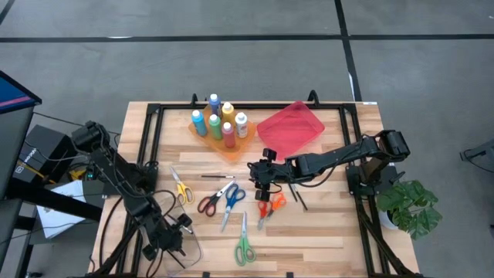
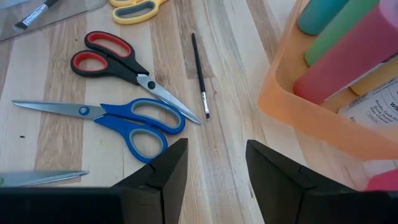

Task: Pick & Place Paint Supplies
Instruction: Put the makeup brush into the transparent bin

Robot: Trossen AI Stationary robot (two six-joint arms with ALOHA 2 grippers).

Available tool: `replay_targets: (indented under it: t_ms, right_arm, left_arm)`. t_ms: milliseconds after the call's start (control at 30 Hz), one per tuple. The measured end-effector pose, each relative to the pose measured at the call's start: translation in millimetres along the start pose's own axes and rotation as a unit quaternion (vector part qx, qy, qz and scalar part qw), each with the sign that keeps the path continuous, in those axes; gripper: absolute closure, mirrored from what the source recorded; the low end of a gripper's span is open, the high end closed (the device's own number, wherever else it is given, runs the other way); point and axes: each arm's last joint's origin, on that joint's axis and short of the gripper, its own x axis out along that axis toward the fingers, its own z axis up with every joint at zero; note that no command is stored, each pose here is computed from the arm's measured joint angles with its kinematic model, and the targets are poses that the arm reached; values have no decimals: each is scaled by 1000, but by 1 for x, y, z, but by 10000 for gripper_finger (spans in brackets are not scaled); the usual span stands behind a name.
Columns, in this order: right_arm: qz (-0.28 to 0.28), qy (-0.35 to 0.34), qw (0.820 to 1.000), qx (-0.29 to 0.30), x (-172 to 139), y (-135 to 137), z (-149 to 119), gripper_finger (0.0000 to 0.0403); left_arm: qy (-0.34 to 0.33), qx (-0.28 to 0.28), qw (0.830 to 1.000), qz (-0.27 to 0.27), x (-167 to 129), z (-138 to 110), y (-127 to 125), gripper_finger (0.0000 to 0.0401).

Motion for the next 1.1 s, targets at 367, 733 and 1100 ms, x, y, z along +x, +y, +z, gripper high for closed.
replay_targets:
  t_ms: [367,733,1100]
  right_arm:
    - [0,0,1000,0,0,0,0,244]
    - [0,0,1000,0,0,0,0,244]
    - [0,0,1000,0,0,0,0,244]
  left_arm:
    - [-5,-2,1000,12,0,1,1,330]
    - [-11,-4,999,41,0,1,2,324]
    - [-122,-65,987,84,-34,18,10,270]
